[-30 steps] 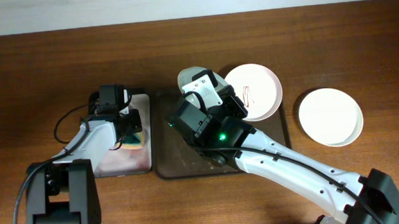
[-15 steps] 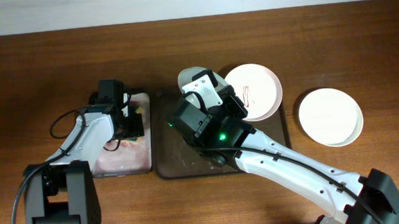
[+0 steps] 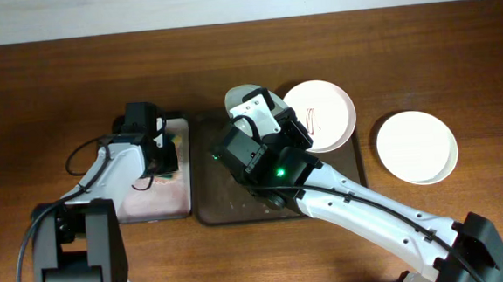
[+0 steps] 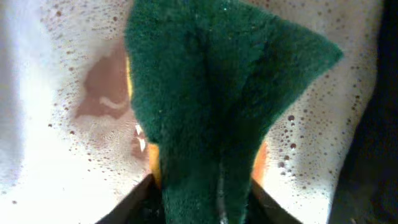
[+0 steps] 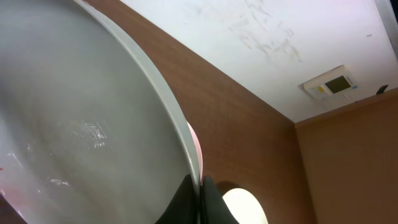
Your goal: Clean dirty plates on tray and stack at the side
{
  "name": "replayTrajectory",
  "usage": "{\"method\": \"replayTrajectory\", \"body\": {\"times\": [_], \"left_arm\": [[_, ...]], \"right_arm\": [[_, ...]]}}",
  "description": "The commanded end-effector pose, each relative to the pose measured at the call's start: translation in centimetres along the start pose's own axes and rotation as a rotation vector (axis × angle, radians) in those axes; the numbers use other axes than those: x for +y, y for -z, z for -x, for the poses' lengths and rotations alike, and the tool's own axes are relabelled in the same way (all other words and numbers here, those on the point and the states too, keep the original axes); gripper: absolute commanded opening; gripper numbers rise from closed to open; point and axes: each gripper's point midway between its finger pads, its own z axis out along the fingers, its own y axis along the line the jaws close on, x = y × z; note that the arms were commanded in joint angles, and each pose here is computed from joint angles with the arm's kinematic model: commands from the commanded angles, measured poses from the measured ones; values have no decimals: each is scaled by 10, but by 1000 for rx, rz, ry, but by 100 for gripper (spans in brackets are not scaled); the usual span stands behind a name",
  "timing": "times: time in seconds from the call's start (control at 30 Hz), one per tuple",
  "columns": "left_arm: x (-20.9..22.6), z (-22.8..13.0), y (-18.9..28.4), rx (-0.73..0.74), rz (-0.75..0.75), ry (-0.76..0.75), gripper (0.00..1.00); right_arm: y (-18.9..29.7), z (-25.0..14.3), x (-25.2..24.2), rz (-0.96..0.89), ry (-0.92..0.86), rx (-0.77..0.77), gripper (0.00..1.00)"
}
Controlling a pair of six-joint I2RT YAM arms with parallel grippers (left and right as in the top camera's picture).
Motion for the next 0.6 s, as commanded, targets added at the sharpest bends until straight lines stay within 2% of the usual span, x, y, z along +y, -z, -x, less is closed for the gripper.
{"method": "replayTrajectory", "body": {"times": [0.0, 0.03, 0.2, 0.33, 0.37, 0.4, 0.43, 0.57], "left_arm": [[3, -25, -15, 90, 12, -7, 6], [3, -25, -15, 93, 13, -7, 0], [4, -27, -6, 100, 13, -7, 0], [4, -13, 20, 31, 5, -3, 0], [4, -11, 28, 11, 1, -2, 34], [2, -10, 34, -1, -13, -2, 56], [-1, -8, 39, -13, -28, -1, 62], [-2, -9, 42, -13, -35, -1, 73]], "right_arm": [[3, 2, -13, -32, -20, -11, 4], [3, 2, -13, -32, -20, -11, 4], [3, 2, -13, -33, -19, -11, 4], [3, 2, -13, -33, -20, -11, 4], [3, 2, -13, -32, -20, -11, 4], [3, 2, -13, -32, -20, -11, 4], [3, 3, -13, -32, -20, -11, 4], [3, 3, -14, -37, -21, -12, 4]]}}
